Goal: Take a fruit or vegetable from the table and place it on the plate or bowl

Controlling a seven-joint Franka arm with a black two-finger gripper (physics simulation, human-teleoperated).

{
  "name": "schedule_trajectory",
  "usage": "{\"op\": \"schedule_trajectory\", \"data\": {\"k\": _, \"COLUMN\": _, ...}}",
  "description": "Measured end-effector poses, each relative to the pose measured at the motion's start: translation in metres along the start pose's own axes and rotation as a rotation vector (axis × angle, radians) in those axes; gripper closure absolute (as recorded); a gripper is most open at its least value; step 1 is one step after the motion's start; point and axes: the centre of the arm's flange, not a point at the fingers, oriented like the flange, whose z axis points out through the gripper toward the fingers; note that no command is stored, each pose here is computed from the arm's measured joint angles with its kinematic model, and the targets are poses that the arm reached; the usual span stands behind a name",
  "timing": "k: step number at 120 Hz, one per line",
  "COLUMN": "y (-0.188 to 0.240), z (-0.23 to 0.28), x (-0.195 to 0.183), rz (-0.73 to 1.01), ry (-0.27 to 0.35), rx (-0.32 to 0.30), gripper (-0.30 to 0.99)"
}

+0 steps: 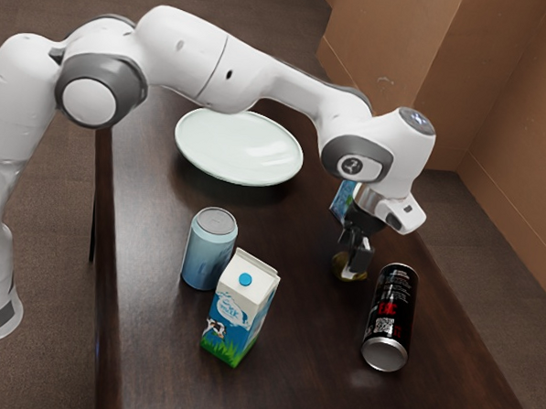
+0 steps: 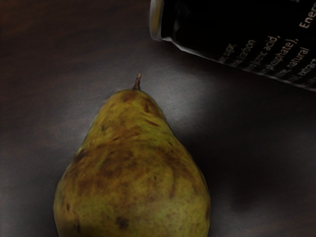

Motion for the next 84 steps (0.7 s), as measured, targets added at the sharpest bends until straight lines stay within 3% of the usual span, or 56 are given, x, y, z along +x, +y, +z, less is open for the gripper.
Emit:
{"op": "schedule_trajectory", "data": {"k": 56, "y": -0.006, "z": 0.014, "x": 0.008, "rz": -0.019, "ry": 0.004, "rx": 0.0, "gripper": 0.04}}
{"op": "schedule_trajectory", "data": {"k": 84, "y": -0.008, "z": 0.018, "x": 0.018, "rz": -0.023, "ry": 0.011, "rx": 0.004, "gripper": 0.12}}
